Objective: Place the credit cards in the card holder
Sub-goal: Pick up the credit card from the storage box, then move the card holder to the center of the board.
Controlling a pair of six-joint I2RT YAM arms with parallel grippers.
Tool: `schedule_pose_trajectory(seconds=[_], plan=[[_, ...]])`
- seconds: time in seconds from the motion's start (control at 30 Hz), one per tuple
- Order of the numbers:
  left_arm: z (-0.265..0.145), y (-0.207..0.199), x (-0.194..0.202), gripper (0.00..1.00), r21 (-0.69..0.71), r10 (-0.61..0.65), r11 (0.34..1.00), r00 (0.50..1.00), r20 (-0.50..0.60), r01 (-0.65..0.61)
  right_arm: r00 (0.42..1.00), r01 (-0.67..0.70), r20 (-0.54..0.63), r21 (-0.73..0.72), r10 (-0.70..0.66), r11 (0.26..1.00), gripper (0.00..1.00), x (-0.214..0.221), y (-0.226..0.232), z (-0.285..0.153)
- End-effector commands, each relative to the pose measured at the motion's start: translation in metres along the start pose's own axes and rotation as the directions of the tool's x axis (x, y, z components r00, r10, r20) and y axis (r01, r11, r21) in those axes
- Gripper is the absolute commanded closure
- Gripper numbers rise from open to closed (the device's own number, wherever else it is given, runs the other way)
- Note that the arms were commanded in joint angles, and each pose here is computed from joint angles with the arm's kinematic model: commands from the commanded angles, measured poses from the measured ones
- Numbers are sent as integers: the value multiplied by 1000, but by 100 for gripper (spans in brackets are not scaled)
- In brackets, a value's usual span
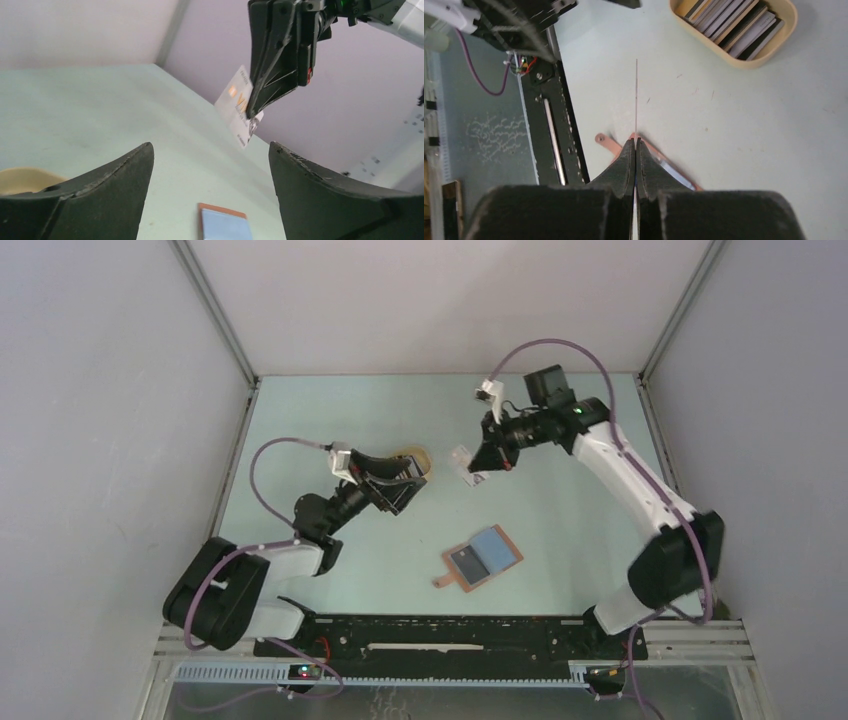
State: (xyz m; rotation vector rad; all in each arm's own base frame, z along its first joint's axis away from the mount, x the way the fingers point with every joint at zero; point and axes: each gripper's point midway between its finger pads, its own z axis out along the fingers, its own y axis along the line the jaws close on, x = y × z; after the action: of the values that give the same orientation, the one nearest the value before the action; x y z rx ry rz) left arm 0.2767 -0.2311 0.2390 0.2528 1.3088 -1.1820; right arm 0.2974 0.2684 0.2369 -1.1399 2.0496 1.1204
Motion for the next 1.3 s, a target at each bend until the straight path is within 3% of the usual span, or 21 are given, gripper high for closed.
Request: schedule_pose_trajectory(seconds=[0.0, 0.13, 0.2, 0.37, 0.6, 0.87, 1.07, 1.27], plan=[[16, -55, -7, 10, 297, -2, 955, 998, -55, 18, 977, 174, 118, 36, -177, 984, 100, 0, 21, -41], [20, -82, 1, 8, 385, 68, 922, 997, -47, -45, 948, 250, 208, -17, -241, 968, 100, 18, 45, -62], [23, -95, 5, 2, 428, 96, 901, 994, -43, -68, 943, 249, 241, -60, -228, 967, 100, 33, 54, -64], [37, -100, 18, 0, 468, 62, 883, 993, -103, -6, 926, 271, 287, -51, -245, 961, 100, 58, 60, -64], [43, -95, 49, 0, 473, 45, 879, 982, -186, 50, 941, 201, 297, -97, -165, 975, 100, 59, 52, -60], [41, -91, 55, 0, 442, 79, 897, 985, -152, -4, 959, 139, 270, -169, -90, 976, 100, 61, 46, -53], [45, -91, 59, 12, 445, 71, 895, 984, -165, 10, 961, 124, 269, -192, -69, 974, 100, 62, 44, -50], [48, -92, 63, 35, 447, 44, 893, 981, -187, 45, 964, 105, 261, -199, -50, 974, 100, 64, 40, -47]])
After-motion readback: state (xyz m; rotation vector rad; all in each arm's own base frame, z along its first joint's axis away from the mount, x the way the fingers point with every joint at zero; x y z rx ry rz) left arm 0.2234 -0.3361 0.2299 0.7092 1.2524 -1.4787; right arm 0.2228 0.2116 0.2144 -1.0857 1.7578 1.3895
